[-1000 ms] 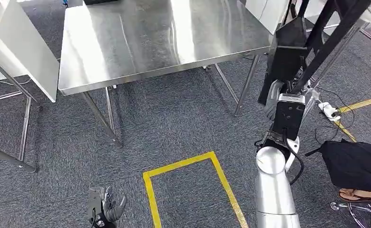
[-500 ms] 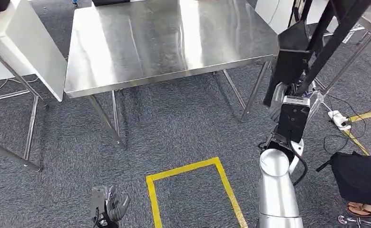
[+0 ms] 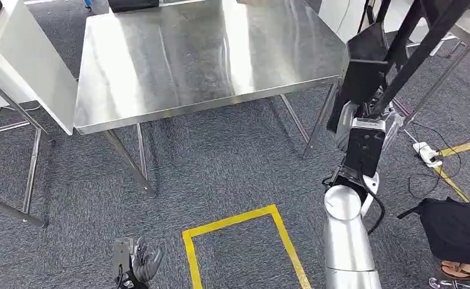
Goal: Take the parts from the cabinet and place them on the table.
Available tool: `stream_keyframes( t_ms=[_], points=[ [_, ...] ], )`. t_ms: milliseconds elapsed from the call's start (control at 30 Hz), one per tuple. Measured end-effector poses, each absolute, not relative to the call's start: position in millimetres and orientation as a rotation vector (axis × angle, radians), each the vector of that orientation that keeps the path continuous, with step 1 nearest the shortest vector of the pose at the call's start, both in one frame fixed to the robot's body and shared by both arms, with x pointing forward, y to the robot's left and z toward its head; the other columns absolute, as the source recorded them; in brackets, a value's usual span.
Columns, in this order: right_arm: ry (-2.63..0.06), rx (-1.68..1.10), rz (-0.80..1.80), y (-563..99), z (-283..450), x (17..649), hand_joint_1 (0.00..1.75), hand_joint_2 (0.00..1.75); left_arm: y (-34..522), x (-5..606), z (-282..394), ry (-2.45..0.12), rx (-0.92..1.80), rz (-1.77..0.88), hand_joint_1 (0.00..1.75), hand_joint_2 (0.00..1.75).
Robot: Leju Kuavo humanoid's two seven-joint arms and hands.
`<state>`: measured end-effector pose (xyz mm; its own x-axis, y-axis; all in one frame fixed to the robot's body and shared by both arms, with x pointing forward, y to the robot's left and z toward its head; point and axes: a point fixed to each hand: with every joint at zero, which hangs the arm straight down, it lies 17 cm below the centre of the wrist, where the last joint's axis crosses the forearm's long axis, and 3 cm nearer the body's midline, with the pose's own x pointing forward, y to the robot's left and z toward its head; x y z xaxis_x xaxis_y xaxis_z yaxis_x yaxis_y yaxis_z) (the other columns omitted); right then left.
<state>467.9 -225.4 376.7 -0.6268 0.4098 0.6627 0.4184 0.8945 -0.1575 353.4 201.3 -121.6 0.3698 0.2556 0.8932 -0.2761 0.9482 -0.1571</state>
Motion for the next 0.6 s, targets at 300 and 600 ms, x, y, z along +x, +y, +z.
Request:
stream_keyframes(
  t_ms=[300,600],
  points=[
    [-2.312,-0.596,-0.01,-227.4,374.0,468.5,1.75,1.75,199.5,352.8,-121.7,-1.14,0.016,0.344,0.0,1.75],
    [-2.31,-0.598,-0.011,-228.3,373.5,469.1,1.75,1.75,198.8,353.4,-121.1,-1.141,0.015,0.346,0.0,1.75]
  ],
)
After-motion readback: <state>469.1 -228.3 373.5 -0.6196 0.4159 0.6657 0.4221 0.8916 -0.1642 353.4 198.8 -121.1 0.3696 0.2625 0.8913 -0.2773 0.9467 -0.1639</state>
